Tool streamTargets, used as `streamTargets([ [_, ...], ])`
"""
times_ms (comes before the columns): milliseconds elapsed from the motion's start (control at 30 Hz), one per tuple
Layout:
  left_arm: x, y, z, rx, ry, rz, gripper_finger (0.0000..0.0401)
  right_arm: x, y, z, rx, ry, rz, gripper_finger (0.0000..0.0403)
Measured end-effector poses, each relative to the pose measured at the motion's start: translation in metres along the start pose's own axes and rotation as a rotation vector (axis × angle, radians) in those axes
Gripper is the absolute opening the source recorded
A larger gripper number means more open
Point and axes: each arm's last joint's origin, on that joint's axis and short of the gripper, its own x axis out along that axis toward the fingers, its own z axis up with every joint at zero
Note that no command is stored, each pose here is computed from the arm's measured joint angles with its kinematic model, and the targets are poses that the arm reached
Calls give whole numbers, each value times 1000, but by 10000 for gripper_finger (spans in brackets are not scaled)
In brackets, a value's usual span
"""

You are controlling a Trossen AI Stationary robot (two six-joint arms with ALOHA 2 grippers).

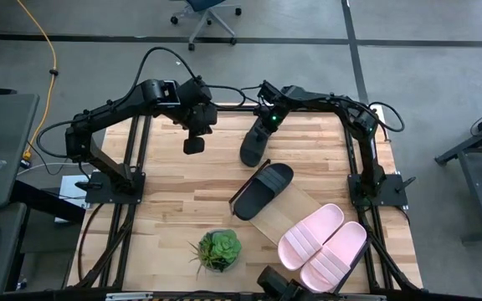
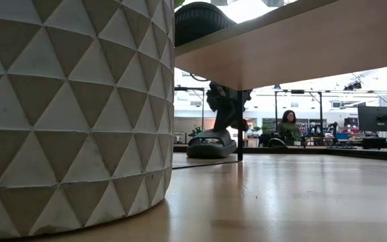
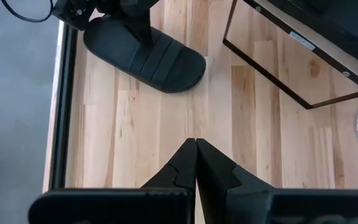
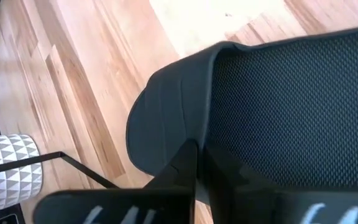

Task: Pick and place slides into the shelf
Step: Put the black slides on the shelf

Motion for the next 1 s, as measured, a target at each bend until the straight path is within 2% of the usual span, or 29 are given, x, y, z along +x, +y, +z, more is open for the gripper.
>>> streamTargets([
  [200, 0, 1, 2, -2, -16, 24, 1, -21, 16, 8, 1, -116, -32, 1],
  [567, -1, 8, 14, -26, -132, 136, 1, -72, 81, 2, -85, -291, -58, 0],
  [667, -3, 10, 20, -25, -191, 155, 1, -92, 101, -5, -119, -342, -79, 0],
  [867, -7, 14, 33, -19, -331, 196, 1, -133, 140, -31, -231, -405, -53, 0],
  [1000, -10, 20, 38, -40, -434, 149, 1, -151, 158, -52, -276, -393, -41, 0],
])
